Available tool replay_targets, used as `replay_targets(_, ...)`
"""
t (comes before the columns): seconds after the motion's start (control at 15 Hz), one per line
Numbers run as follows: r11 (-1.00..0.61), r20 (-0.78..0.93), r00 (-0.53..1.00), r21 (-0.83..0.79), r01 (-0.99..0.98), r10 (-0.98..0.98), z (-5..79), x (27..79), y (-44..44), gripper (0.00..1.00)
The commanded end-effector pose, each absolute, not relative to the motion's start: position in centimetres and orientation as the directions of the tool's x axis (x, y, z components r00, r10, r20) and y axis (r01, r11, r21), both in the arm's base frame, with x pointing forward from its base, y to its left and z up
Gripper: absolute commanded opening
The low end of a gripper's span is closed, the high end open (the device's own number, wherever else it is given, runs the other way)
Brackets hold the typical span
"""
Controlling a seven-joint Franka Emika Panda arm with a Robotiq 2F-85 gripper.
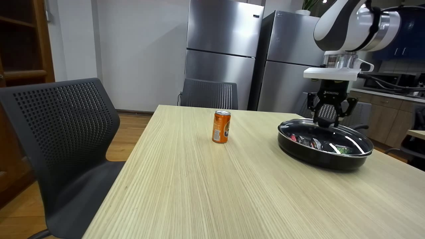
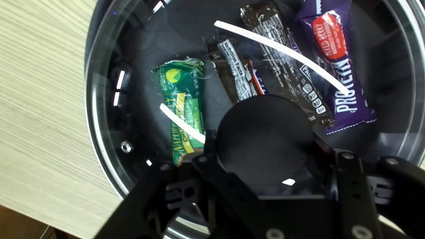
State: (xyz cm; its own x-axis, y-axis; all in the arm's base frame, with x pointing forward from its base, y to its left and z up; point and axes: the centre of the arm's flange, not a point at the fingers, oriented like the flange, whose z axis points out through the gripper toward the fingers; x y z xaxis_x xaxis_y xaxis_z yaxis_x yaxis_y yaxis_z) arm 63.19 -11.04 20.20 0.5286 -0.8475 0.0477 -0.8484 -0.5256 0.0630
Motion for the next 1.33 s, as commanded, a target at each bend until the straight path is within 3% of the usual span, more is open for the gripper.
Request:
replay_targets(0.0,-0.541,-0.004,0.541,0.046,-0.840,-0.841,21.4,62.9,-10.8,0.39)
replay_targets(0.87,-0.563,-0.078,0.560,0.035,-0.825,-0.825,21.0,62.7,-10.5,0.39)
replay_targets(0.93,-0.560,-0.075,0.557,0.037,-0.828,-0.827,21.1,62.6,-10.5,0.89)
replay_targets(1.13,-0.555,-0.074,0.552,0.031,-0.831,-0.831,21.5,62.2,-10.6,1.00)
replay_targets(1.27,-0.551,-0.071,0.549,0.021,-0.834,-0.833,22.0,61.9,-10.9,1.00)
